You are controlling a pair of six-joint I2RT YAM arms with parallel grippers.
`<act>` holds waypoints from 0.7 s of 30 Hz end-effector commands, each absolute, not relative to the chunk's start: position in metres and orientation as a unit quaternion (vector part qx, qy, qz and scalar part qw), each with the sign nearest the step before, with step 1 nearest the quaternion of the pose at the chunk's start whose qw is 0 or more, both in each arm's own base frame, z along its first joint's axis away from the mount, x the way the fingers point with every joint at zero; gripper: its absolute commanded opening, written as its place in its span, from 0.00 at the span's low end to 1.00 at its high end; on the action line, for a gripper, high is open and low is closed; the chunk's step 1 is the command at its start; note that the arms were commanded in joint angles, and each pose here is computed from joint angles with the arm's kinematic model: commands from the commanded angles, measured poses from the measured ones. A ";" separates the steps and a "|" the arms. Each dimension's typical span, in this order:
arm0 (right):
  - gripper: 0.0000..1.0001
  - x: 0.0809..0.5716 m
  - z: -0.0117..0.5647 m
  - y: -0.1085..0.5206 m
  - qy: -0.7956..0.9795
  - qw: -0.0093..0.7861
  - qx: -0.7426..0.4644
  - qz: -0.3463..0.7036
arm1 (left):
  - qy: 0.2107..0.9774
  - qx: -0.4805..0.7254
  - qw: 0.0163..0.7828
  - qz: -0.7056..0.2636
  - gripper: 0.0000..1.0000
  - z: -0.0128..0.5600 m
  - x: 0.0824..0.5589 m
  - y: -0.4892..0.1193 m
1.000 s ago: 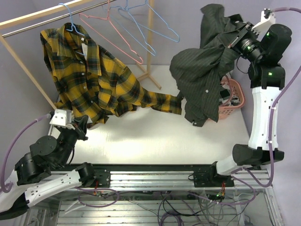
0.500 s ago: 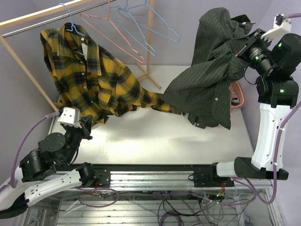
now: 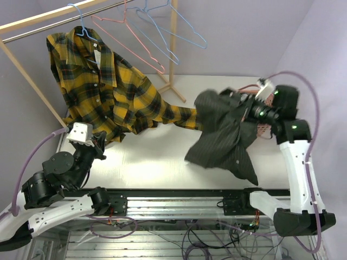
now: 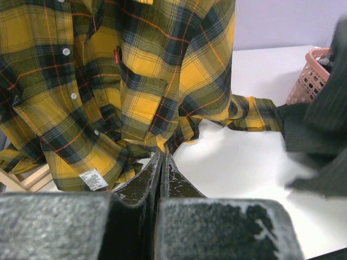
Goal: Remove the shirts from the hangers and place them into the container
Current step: Place the shirt at the center of the board.
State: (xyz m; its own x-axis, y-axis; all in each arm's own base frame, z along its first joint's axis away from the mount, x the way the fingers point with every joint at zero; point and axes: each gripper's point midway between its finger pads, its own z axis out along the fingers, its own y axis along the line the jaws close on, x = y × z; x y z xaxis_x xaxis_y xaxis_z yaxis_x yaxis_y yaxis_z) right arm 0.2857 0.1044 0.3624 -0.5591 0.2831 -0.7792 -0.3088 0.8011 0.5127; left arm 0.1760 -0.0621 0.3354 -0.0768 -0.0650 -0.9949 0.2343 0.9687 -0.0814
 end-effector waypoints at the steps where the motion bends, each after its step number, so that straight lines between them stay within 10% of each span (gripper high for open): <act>1: 0.00 0.246 0.283 0.137 0.860 0.372 -0.031 0.348 | 0.708 0.058 0.695 -0.111 0.07 0.357 0.179 -0.063; 5: 0.00 0.225 0.226 0.176 0.885 0.304 -0.068 0.346 | 0.709 0.061 0.693 -0.110 0.07 0.358 0.181 -0.068; 9: 0.50 0.240 0.203 0.164 0.909 0.313 -0.057 0.270 | 0.716 0.061 0.686 -0.116 0.07 0.355 0.180 -0.071; 13: 0.78 0.271 0.220 0.123 0.905 0.393 0.005 0.162 | 0.722 0.057 0.678 -0.124 0.07 0.351 0.177 -0.070; 21: 0.83 0.317 0.253 -0.003 0.858 0.489 0.155 0.026 | 0.721 0.047 0.681 -0.122 0.07 0.352 0.174 -0.058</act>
State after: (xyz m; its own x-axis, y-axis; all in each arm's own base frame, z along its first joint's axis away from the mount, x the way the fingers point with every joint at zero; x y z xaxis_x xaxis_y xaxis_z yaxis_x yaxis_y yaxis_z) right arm 0.2943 0.0670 0.2278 -0.6216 0.2147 -0.7534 0.0594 0.9719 0.2280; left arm 0.1782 -0.0669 0.3409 -0.0804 -0.0629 -0.9948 0.2350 0.9687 -0.0802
